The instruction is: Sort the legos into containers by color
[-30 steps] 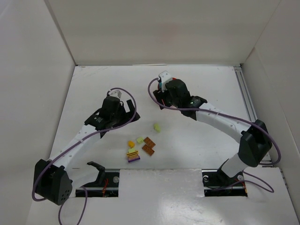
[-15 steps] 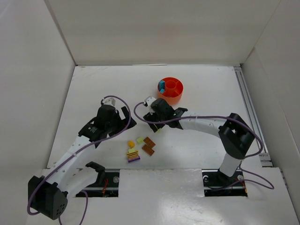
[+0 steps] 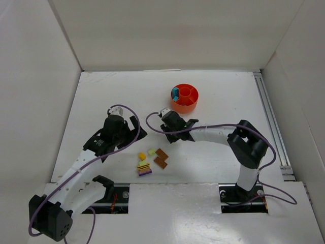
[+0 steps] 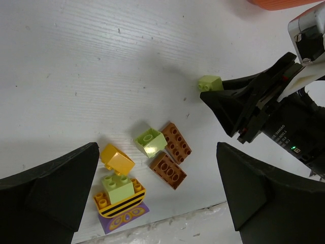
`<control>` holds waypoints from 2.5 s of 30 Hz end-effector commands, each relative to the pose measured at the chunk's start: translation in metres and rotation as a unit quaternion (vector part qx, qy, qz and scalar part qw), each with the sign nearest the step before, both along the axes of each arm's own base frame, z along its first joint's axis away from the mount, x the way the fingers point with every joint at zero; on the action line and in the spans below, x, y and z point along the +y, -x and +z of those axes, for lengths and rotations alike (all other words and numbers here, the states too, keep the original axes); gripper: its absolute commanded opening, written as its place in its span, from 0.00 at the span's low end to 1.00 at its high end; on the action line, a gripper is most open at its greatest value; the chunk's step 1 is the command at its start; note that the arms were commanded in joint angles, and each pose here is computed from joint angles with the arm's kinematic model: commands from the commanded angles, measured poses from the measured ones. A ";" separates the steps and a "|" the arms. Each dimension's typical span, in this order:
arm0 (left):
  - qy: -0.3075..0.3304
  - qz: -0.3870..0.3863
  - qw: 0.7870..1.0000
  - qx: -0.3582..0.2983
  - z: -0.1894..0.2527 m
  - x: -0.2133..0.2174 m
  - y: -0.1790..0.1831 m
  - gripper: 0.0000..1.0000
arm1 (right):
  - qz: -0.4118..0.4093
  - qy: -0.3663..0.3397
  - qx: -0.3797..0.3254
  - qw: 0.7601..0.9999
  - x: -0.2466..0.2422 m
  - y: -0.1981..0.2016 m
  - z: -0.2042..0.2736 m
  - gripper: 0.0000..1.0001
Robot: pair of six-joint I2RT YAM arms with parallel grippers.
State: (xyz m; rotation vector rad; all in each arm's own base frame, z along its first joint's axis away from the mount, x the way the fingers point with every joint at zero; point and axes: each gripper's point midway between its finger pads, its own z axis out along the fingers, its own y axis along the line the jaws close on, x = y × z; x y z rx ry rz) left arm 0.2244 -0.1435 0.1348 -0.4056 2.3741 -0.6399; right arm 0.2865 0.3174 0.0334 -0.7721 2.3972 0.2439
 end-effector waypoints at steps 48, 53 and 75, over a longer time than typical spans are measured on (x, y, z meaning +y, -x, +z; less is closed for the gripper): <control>-0.060 -0.154 0.986 0.025 -0.036 -0.054 -0.023 0.97 | -0.129 -0.133 -0.137 0.973 -0.121 -0.220 0.147 0.52; -0.071 -0.160 0.984 0.020 -0.037 -0.058 -0.020 0.96 | -0.127 -0.143 -0.141 0.971 -0.121 -0.213 0.158 0.55; -0.178 -0.165 0.969 0.049 -0.067 -0.063 0.002 0.66 | -0.119 -0.091 -0.131 0.980 -0.168 -0.120 0.157 0.55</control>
